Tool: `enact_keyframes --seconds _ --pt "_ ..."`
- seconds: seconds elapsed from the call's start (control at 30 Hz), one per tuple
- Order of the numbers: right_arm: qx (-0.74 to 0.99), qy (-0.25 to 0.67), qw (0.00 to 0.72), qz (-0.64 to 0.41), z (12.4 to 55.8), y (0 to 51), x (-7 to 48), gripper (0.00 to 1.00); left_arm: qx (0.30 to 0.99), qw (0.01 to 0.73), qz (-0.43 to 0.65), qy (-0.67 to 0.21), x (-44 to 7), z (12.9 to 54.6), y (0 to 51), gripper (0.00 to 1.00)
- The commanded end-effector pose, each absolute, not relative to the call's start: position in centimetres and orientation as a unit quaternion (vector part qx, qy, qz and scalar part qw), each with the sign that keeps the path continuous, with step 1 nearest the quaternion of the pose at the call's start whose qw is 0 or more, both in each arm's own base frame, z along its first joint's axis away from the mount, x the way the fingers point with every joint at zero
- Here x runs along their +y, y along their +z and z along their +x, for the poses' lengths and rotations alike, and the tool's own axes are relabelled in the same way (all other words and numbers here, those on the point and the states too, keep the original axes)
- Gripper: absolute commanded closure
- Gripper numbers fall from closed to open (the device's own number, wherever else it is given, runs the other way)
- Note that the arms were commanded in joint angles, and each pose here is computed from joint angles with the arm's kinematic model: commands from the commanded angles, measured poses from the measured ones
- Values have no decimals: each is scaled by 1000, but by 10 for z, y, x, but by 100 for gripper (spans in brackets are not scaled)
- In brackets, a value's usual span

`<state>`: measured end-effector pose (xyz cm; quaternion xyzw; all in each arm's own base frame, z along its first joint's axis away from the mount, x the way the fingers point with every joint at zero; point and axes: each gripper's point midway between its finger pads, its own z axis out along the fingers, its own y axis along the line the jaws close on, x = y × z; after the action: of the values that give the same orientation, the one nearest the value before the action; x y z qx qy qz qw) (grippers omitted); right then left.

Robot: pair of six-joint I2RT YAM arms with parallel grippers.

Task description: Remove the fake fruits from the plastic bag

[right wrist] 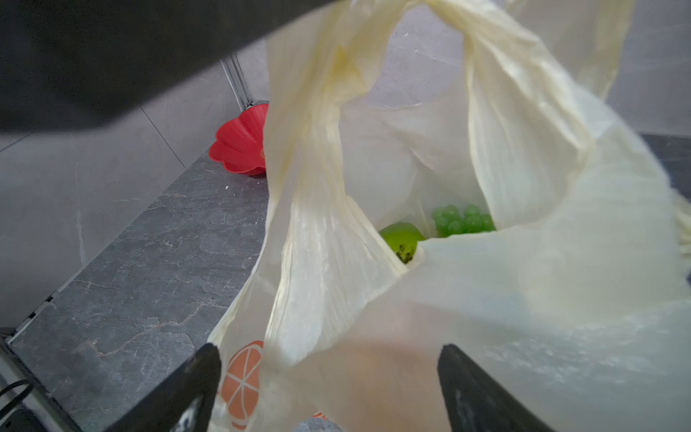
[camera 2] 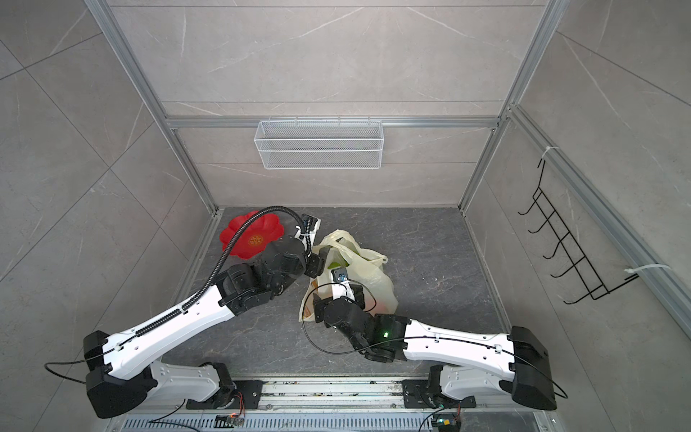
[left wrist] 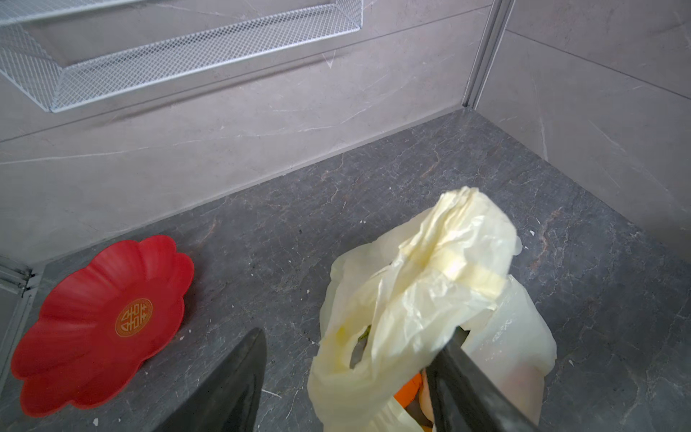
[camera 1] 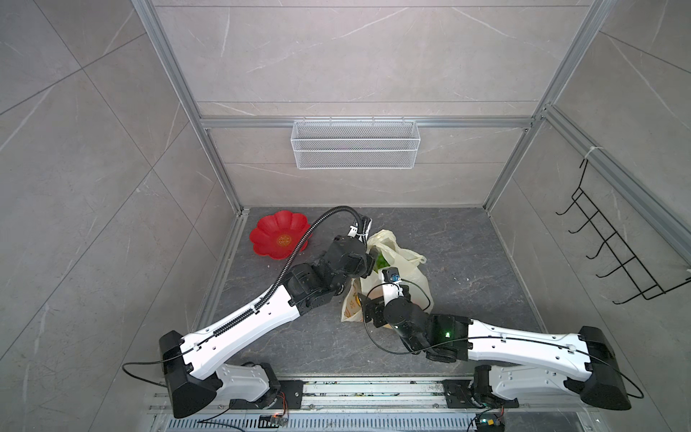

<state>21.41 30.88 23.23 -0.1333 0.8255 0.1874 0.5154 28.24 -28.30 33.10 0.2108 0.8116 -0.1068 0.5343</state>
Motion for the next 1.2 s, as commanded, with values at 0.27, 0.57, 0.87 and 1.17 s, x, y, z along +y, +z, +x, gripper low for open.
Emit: enact_keyframes --seconds 0.27,0.57,0.87,1.17 --pt "867 93 487 -41 249 219 297 12 807 551 169 -132 -273 283 340 31" --pt "868 75 487 -62 248 218 278 94 840 521 57 -139 -230 311 323 37" --pt "868 80 490 -18 236 219 221 100 872 442 -64 -199 -187 341 276 60" --pt "865 179 468 -34 290 243 244 100 849 415 -235 -227 -91 350 263 78"
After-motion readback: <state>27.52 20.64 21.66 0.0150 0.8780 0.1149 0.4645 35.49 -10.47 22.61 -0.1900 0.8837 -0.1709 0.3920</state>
